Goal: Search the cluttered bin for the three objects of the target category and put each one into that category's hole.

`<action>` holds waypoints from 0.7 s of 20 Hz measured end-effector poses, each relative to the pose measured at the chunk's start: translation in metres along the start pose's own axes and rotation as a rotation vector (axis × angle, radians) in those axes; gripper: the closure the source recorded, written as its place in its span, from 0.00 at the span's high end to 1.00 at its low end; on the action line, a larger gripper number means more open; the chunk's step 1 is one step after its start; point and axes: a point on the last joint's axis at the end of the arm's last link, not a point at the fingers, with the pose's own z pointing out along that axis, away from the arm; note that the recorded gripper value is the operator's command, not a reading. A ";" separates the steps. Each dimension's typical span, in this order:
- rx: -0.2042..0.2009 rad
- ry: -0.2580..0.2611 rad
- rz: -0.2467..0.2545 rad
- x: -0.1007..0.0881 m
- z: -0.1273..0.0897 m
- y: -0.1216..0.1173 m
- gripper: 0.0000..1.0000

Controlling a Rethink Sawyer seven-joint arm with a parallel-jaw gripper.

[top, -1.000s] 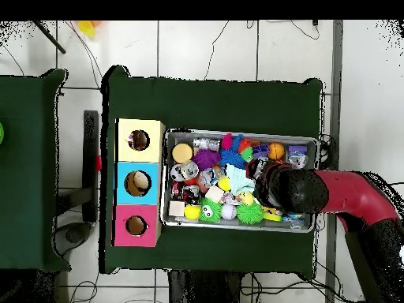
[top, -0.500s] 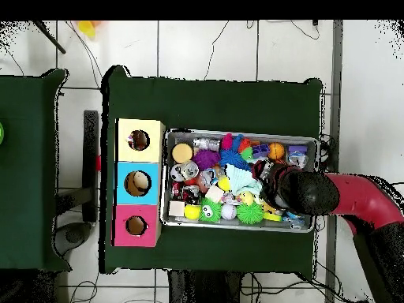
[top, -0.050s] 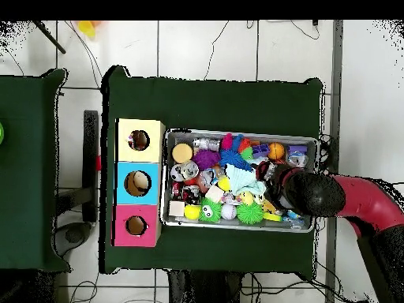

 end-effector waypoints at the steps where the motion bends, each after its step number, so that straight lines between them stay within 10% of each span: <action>1: -0.002 0.002 -0.001 0.000 0.001 0.000 1.00; 14: -0.018 -0.001 -0.035 0.002 0.009 0.001 1.00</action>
